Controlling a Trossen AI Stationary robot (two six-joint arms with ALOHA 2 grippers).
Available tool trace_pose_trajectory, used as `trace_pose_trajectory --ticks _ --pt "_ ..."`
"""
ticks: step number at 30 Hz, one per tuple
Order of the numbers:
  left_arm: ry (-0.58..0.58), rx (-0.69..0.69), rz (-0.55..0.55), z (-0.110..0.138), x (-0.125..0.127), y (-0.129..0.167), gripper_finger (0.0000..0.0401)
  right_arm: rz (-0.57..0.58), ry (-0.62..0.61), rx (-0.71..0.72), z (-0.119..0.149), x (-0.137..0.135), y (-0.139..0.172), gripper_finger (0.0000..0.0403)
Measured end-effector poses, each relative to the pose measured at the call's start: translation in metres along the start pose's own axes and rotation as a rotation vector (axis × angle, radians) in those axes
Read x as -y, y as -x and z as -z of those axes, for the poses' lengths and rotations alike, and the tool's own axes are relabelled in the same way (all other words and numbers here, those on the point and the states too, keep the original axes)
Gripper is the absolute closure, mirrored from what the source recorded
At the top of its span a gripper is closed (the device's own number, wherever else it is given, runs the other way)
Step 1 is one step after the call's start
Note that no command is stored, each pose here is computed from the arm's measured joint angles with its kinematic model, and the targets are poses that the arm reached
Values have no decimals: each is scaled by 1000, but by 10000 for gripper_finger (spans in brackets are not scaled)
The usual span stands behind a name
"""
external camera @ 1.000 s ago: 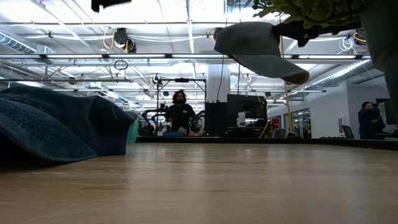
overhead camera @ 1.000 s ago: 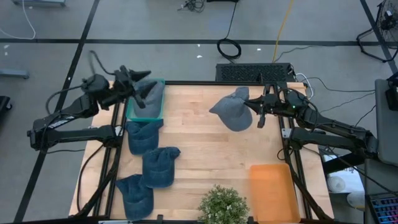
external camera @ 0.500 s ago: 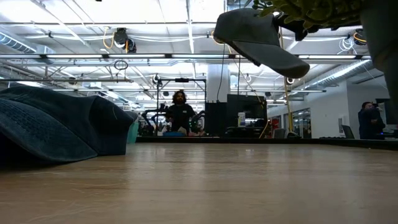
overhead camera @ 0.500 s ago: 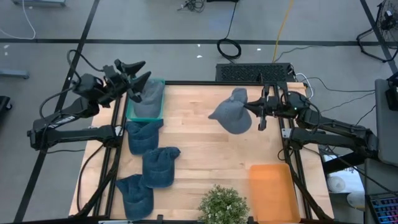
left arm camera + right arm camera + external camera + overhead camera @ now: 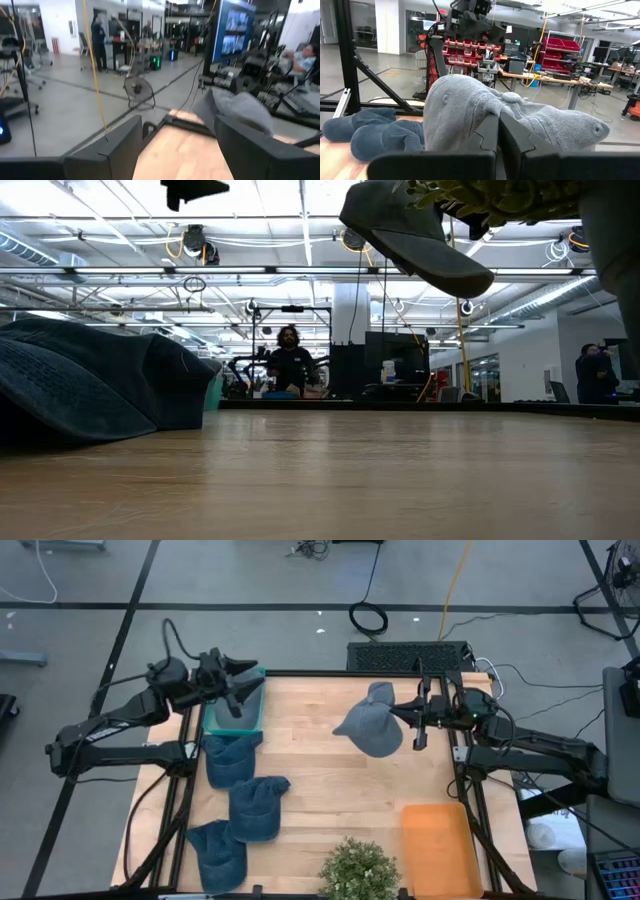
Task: Pick & Place hat
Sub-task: Put the gray cap into the green bin
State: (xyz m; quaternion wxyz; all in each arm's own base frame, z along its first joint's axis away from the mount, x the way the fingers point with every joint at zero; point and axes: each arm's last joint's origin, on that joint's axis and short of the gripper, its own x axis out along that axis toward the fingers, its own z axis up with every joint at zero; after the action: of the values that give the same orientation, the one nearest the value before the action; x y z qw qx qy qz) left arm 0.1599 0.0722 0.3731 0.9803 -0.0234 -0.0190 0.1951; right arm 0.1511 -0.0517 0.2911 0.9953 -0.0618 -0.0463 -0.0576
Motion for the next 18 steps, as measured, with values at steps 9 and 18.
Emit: trace_pose_trajectory --ticks 9,18 --pt "18 -77 -44 14 -3 -20 146 4 10 39 0 2 -8 403" --pt "-1 -108 -44 20 -3 -29 146 4 -9 44 0 3 -11 403"
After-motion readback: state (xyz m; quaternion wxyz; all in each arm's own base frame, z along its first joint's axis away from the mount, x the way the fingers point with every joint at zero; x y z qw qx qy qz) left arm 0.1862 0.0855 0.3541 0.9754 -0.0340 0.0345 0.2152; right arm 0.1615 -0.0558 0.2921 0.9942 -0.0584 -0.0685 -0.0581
